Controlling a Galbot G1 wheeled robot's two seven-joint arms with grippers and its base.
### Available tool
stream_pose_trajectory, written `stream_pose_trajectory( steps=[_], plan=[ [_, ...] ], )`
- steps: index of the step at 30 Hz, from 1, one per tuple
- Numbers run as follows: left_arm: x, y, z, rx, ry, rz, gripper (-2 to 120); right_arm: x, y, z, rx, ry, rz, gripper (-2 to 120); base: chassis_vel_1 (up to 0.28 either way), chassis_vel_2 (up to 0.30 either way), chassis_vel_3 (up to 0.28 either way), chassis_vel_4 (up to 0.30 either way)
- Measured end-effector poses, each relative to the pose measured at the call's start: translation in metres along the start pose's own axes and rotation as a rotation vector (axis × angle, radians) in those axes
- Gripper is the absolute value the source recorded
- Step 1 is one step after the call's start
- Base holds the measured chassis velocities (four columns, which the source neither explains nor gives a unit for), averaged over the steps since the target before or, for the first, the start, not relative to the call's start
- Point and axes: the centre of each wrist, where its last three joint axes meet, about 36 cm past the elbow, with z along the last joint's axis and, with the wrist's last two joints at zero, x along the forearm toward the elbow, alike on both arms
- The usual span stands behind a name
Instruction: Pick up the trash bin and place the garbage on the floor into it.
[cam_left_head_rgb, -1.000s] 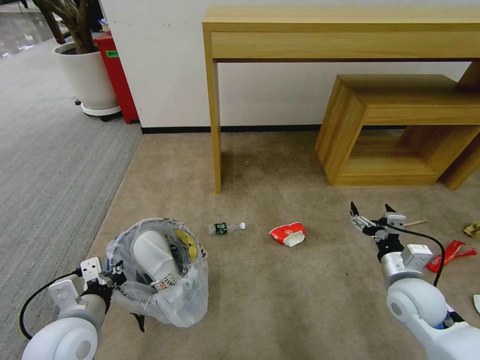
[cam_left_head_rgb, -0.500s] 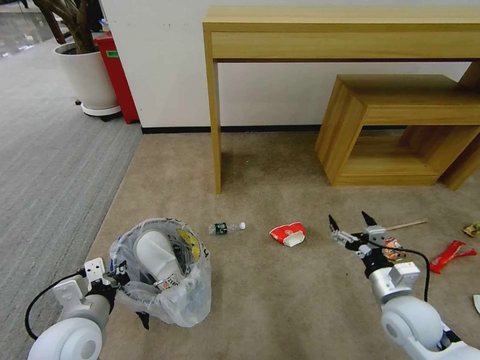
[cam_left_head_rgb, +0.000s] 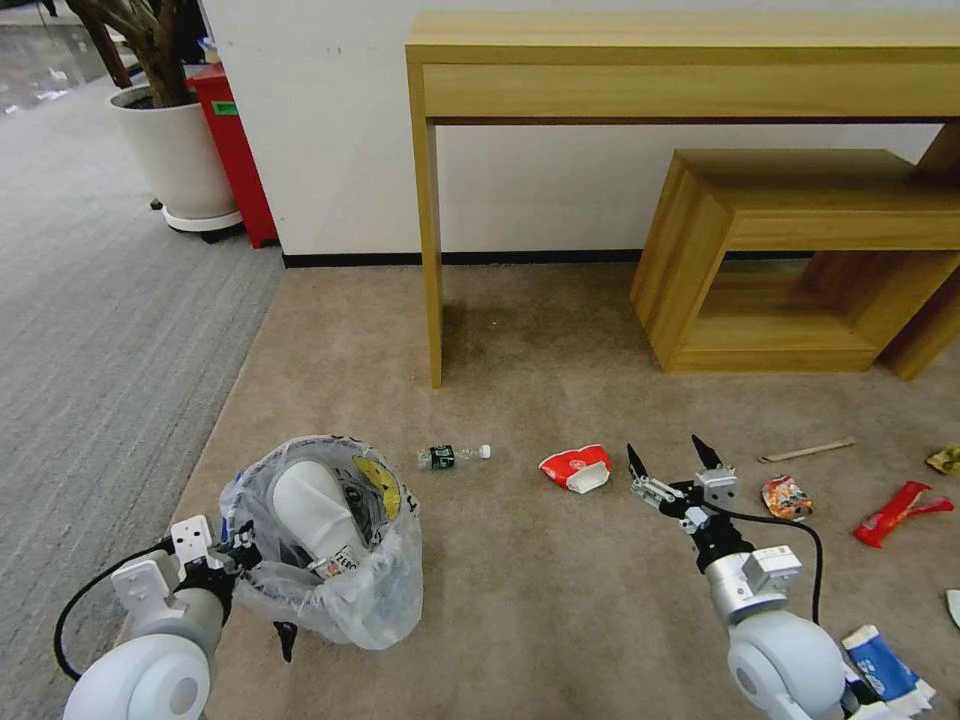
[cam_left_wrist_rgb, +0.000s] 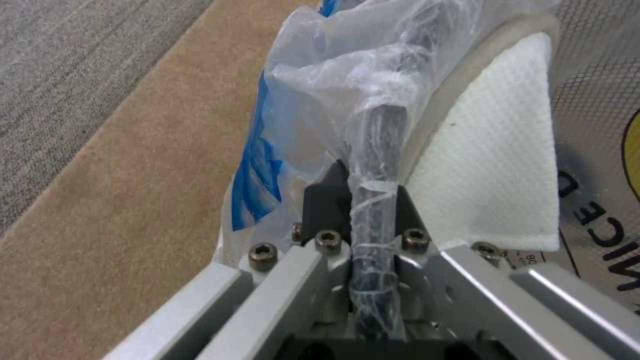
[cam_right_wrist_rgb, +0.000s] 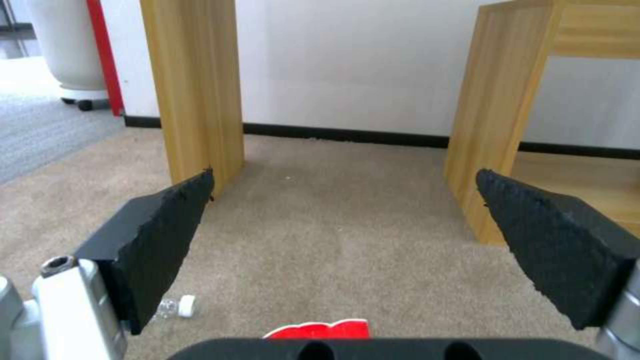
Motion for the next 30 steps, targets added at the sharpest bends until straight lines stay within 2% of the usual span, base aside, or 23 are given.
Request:
stream_pose_trajectory(
  steps=[18,30],
  plan=[
    [-0.007,0.002,0.0,-0.008,-0.003,-0.01,1,0.0,0.011,0.015,0.01,0.012,-0.004,100,0.0,0.0,0.0,0.0],
    [-0.007,0.003,0.0,-0.017,-0.003,-0.016,1,-0.001,0.011,0.016,0.016,0.012,-0.005,96,0.0,0.0,0.0,0.0]
  ],
)
